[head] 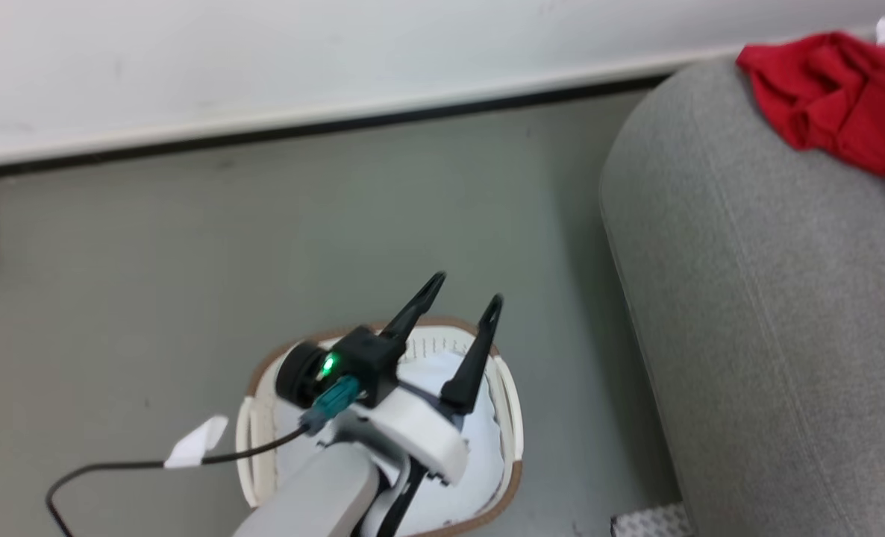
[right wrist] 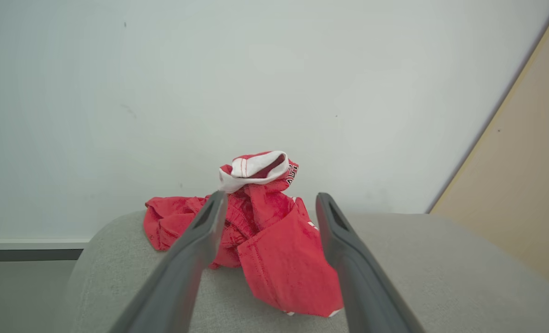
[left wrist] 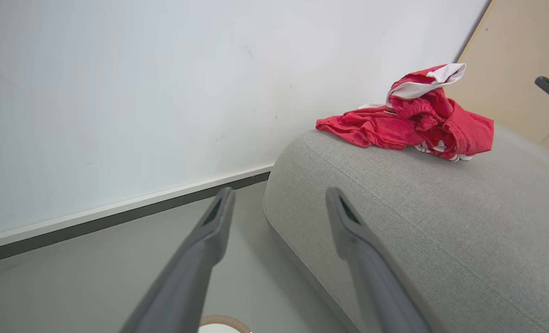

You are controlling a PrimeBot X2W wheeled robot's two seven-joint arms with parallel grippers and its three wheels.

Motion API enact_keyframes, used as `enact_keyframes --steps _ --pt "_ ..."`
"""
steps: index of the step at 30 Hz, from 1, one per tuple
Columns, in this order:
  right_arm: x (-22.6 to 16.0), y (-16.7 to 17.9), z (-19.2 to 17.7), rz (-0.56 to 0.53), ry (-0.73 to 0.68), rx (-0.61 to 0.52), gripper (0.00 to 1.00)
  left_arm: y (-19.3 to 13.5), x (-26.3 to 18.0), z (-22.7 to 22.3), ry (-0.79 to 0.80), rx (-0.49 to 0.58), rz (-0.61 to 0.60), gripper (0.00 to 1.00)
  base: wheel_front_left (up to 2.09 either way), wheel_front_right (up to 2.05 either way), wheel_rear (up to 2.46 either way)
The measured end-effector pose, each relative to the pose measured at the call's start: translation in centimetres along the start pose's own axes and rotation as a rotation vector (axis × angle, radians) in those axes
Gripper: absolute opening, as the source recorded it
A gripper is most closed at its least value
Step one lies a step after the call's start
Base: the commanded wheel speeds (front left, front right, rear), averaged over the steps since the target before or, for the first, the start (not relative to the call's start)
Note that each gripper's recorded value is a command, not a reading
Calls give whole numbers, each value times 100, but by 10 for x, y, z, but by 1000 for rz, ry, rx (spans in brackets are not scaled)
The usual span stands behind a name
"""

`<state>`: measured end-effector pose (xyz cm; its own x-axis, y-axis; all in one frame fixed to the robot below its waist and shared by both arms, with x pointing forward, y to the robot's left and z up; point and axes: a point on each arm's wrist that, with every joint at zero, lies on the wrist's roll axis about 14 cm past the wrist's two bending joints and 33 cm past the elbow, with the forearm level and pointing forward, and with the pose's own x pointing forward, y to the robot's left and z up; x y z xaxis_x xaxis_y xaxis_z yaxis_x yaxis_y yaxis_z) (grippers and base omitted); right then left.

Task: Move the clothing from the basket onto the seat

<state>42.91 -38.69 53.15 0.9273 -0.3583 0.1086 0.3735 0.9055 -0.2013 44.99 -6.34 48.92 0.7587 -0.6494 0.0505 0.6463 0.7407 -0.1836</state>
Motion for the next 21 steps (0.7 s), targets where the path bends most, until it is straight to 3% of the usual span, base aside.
enact_keyframes --steps 12,21 --pt "-87 76 18 193 -36 148 100 52 -103 15 8 26 338 100 0 0 0" --pt "-125 131 21 339 -26 207 100 88 -183 24 -30 64 574 100 0 0 0"
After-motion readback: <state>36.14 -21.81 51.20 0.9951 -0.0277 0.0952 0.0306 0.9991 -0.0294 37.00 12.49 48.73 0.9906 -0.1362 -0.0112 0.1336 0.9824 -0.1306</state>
